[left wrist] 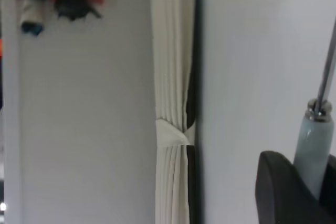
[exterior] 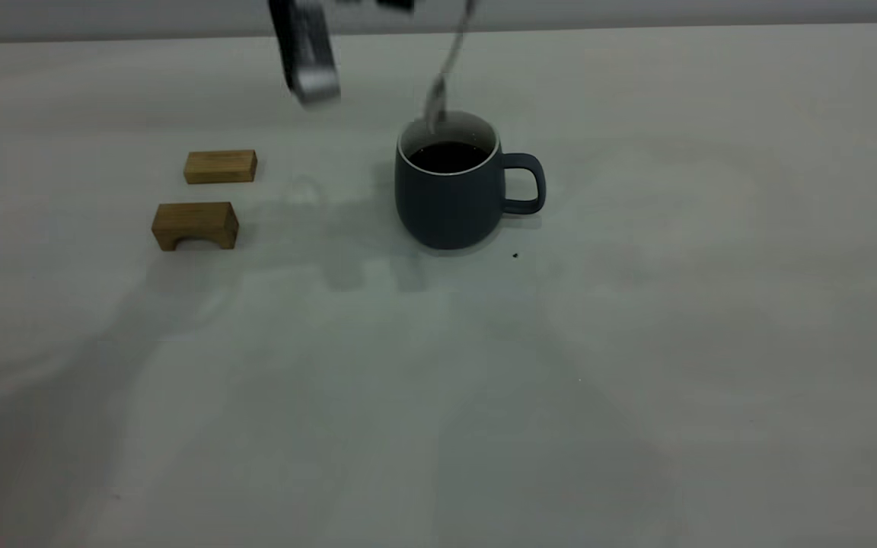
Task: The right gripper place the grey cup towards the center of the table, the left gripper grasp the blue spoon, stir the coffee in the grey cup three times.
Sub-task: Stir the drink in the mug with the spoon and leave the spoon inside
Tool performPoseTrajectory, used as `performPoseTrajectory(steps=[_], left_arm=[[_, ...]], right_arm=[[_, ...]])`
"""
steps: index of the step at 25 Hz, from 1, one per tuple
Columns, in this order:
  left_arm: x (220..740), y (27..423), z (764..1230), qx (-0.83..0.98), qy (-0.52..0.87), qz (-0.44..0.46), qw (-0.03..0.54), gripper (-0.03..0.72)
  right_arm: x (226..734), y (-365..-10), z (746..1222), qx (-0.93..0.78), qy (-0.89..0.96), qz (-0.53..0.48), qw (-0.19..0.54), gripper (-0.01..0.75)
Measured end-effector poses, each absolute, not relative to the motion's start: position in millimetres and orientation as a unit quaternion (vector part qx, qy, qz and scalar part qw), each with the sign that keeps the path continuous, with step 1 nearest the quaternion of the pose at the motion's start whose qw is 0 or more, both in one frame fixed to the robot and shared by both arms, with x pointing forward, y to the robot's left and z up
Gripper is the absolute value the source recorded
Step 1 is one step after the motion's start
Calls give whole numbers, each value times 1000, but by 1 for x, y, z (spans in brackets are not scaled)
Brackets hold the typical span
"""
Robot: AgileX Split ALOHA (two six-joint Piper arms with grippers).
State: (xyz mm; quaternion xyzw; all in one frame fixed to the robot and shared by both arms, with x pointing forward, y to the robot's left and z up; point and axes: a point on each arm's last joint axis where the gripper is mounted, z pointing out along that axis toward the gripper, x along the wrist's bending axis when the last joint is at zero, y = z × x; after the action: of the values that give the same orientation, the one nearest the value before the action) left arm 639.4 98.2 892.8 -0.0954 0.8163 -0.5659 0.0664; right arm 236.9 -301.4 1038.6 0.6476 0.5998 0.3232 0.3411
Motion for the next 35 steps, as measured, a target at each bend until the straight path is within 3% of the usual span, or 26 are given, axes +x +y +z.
performPoseTrajectory(steps=[17,25,35], left_arm=[[660,92,827,-108,813,-571,33,139],[675,121,827,-135,808,-570,56,139],[674,84,812,-99,808,-579,40,139]], right_arm=[[237,-301,1039,648,600,323,341,580],[237,-301,1039,648,600,323,341,580],[237,-301,1039,648,600,323,341,580]])
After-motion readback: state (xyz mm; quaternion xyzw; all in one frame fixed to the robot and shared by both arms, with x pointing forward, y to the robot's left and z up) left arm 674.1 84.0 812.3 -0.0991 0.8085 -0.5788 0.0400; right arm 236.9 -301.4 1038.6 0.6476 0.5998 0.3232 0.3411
